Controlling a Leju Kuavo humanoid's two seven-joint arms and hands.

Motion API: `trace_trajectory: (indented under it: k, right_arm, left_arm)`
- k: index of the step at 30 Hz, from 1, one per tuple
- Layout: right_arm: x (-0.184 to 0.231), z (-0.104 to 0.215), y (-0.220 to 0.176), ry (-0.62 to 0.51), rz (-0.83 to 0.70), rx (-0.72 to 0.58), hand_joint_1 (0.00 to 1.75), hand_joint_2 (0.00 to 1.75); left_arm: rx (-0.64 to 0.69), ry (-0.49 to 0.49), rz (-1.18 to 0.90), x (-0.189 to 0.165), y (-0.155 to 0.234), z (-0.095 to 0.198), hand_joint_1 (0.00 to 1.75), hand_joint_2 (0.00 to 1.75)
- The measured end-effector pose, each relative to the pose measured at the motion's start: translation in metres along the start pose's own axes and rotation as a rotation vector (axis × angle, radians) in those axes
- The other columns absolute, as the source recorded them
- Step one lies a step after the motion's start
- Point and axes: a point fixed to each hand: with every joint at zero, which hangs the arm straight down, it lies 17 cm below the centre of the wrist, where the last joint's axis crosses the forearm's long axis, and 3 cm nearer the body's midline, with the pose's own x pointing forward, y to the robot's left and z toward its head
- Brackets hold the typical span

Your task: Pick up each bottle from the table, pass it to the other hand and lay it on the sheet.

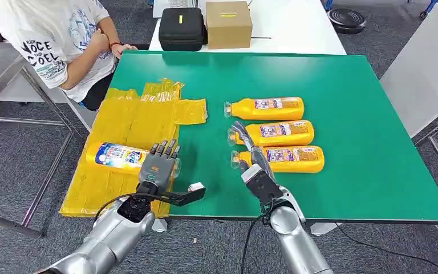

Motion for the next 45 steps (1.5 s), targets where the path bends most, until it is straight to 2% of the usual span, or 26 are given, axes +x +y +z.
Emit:
trace_trajectory:
  k: [5, 9, 13, 17, 22, 28, 30, 32, 33, 35, 37, 39, 40, 43, 44, 45]
  right_arm:
    - [0.000, 0.001, 0.000, 0.000, 0.001, -0.001, 0.00, 0.00]
    - [-0.002, 0.006, 0.000, 0.009, 0.001, -0.006, 0.00, 0.00]
    - [-0.002, 0.010, 0.001, 0.015, 0.000, -0.008, 0.00, 0.00]
    - [-0.003, 0.012, 0.002, 0.021, 0.004, -0.002, 0.00, 0.00]
    - [-0.004, 0.011, 0.002, 0.028, 0.005, 0.000, 0.00, 0.00]
    - [-0.004, 0.011, 0.002, 0.028, 0.005, 0.000, 0.00, 0.00]
    - [-0.004, 0.011, 0.002, 0.027, 0.001, -0.003, 0.00, 0.00]
    - [-0.004, 0.011, 0.000, 0.027, -0.002, -0.013, 0.00, 0.00]
    - [-0.004, 0.011, -0.002, 0.028, 0.006, -0.021, 0.00, 1.75]
    - [-0.009, 0.011, -0.007, 0.040, 0.065, -0.030, 0.00, 1.75]
    - [-0.019, 0.014, -0.012, 0.074, 0.160, -0.018, 0.00, 1.75]
    - [-0.029, 0.015, -0.018, 0.105, 0.256, 0.009, 0.00, 1.75]
    - [-0.036, 0.017, -0.023, 0.127, 0.312, 0.019, 0.00, 0.00]
    - [-0.056, 0.020, -0.047, 0.187, 0.449, 0.041, 0.00, 0.00]
    - [-0.062, 0.020, -0.057, 0.206, 0.490, 0.045, 0.00, 1.75]
    - [-0.068, 0.018, -0.067, 0.225, 0.527, 0.050, 0.00, 1.75]
  left_arm:
    - [0.021, 0.012, 0.006, -0.001, 0.003, 0.003, 0.00, 1.75]
    - [0.075, 0.070, 0.014, -0.009, 0.014, 0.011, 0.00, 1.75]
    - [0.178, 0.167, -0.002, -0.032, 0.045, 0.019, 0.00, 1.75]
    - [0.303, 0.205, -0.010, -0.042, 0.079, 0.028, 0.00, 1.75]
    - [0.483, 0.156, 0.018, -0.033, 0.122, 0.040, 0.00, 1.75]
    - [0.549, 0.103, 0.021, -0.022, 0.137, 0.048, 0.00, 1.75]
    - [0.586, 0.037, 0.025, -0.009, 0.143, 0.052, 0.00, 1.75]
    - [0.601, -0.106, 0.099, 0.017, 0.146, 0.058, 0.00, 1.75]
    - [0.582, -0.175, 0.197, 0.027, 0.145, 0.061, 0.00, 1.75]
    - [0.543, -0.253, 0.508, 0.035, 0.143, 0.066, 0.00, 1.75]
    - [0.526, -0.269, 0.855, 0.021, 0.143, 0.066, 0.00, 1.75]
    - [0.525, -0.257, 1.118, -0.002, 0.137, 0.067, 0.00, 1.75]
    - [0.522, -0.258, 1.239, -0.010, 0.134, 0.068, 0.00, 1.75]
    - [0.529, -0.233, 1.506, -0.035, 0.119, 0.071, 0.00, 1.75]
    - [0.531, -0.215, 1.567, -0.042, 0.113, 0.071, 0.00, 1.75]
    - [0.533, -0.198, 1.636, -0.048, 0.109, 0.071, 0.00, 1.75]
